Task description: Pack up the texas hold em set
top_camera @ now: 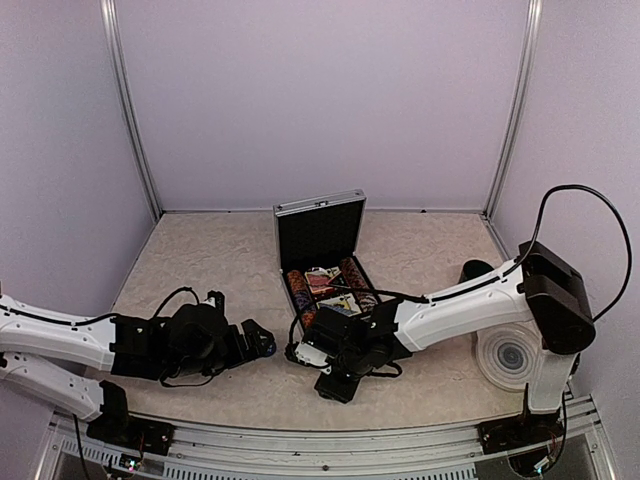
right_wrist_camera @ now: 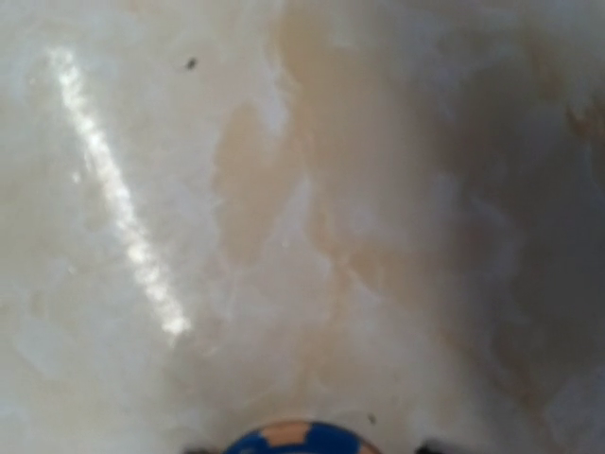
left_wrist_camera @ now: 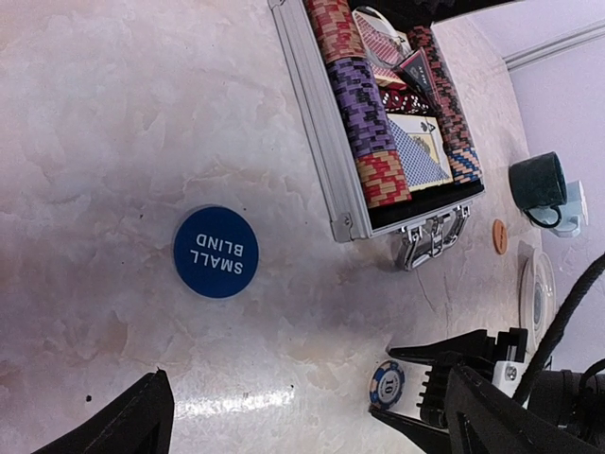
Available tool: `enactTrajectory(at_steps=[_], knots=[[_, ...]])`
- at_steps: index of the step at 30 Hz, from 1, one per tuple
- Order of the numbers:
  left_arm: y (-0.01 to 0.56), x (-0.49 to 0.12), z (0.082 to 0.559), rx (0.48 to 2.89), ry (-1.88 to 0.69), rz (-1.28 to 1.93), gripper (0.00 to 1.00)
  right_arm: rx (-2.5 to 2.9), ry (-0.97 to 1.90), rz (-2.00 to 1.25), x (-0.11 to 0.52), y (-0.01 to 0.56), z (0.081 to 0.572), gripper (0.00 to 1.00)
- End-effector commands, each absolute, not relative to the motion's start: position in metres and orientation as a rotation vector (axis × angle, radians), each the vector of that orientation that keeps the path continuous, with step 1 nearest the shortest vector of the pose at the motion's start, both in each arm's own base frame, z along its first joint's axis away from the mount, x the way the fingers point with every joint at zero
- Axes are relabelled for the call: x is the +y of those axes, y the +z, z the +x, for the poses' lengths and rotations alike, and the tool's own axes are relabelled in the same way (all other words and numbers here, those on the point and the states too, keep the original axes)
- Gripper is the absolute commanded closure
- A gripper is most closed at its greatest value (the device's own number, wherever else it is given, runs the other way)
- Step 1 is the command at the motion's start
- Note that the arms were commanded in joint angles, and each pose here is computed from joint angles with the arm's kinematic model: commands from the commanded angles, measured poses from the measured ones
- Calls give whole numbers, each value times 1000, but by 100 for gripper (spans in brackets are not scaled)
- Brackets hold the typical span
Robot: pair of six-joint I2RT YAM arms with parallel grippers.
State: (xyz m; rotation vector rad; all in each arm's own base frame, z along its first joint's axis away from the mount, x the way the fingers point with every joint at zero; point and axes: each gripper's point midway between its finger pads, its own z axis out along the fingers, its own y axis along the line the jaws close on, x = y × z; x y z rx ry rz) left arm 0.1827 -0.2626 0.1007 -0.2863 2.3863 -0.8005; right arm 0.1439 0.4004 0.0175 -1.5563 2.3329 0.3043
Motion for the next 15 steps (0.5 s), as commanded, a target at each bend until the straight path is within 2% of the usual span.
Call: enactTrajectory(at_steps=[1, 5, 7, 15], knots=[[100, -257, 182, 2379, -785, -300, 1, 2444, 152, -1638, 369, -19, 134, 55], [101, -257, 182, 2374, -787, -301, 1, 2423, 153, -1644, 369, -13, 135, 63], [101, -256, 183, 2373, -787, -305, 1, 2410, 161, -1642, 371, -9, 136, 70], [102, -257, 182, 2374, -790, -306, 1, 2347, 248, -1604, 388, 16, 141, 72]])
